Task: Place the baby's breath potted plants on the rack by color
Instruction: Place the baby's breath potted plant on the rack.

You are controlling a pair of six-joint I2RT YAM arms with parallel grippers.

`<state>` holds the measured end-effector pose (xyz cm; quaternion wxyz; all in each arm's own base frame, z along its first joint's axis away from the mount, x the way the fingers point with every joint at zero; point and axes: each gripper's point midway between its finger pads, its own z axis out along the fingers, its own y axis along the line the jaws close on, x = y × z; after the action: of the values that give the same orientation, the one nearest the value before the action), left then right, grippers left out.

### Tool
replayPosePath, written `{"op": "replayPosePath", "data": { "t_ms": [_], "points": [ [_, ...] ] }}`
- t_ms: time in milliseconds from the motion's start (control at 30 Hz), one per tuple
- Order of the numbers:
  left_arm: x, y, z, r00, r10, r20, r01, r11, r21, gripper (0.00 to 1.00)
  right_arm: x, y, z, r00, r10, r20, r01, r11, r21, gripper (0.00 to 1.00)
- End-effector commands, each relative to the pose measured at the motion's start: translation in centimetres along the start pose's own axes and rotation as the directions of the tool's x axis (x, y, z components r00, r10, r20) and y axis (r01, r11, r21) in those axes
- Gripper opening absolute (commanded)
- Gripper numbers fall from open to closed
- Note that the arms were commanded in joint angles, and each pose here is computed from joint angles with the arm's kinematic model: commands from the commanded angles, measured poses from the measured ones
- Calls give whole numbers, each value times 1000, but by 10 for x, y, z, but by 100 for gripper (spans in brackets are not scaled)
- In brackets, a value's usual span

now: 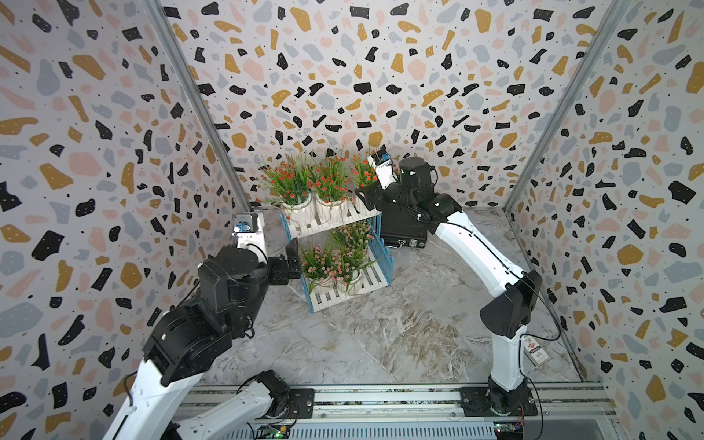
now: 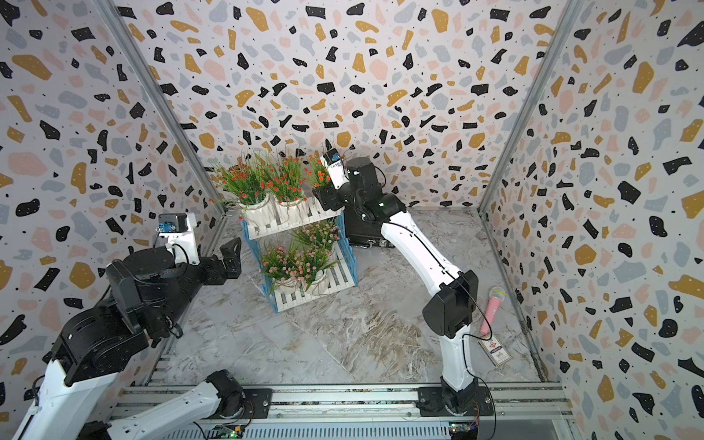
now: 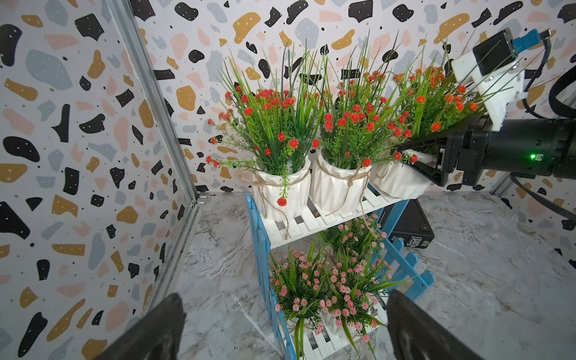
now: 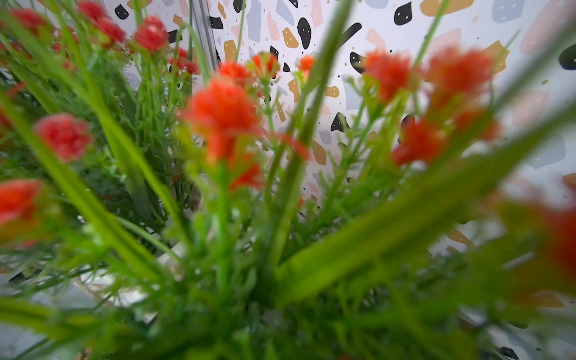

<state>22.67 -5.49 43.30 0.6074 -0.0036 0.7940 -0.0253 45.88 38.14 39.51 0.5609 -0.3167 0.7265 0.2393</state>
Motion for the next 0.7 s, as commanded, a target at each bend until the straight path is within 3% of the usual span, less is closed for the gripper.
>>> {"op": "replayPosePath", "data": {
  "t_ms": [0,667],
  "points": [
    [0,2,-3,999,-30,15,30,1000,3,99,-55,11,-13,985,-54,165,57,998,-10,81],
    [22,-4,15,998,25,-51,-25,1000,-14,99,-51,30,6,984,-58,168,66,997,-45,82]
  ]
}}
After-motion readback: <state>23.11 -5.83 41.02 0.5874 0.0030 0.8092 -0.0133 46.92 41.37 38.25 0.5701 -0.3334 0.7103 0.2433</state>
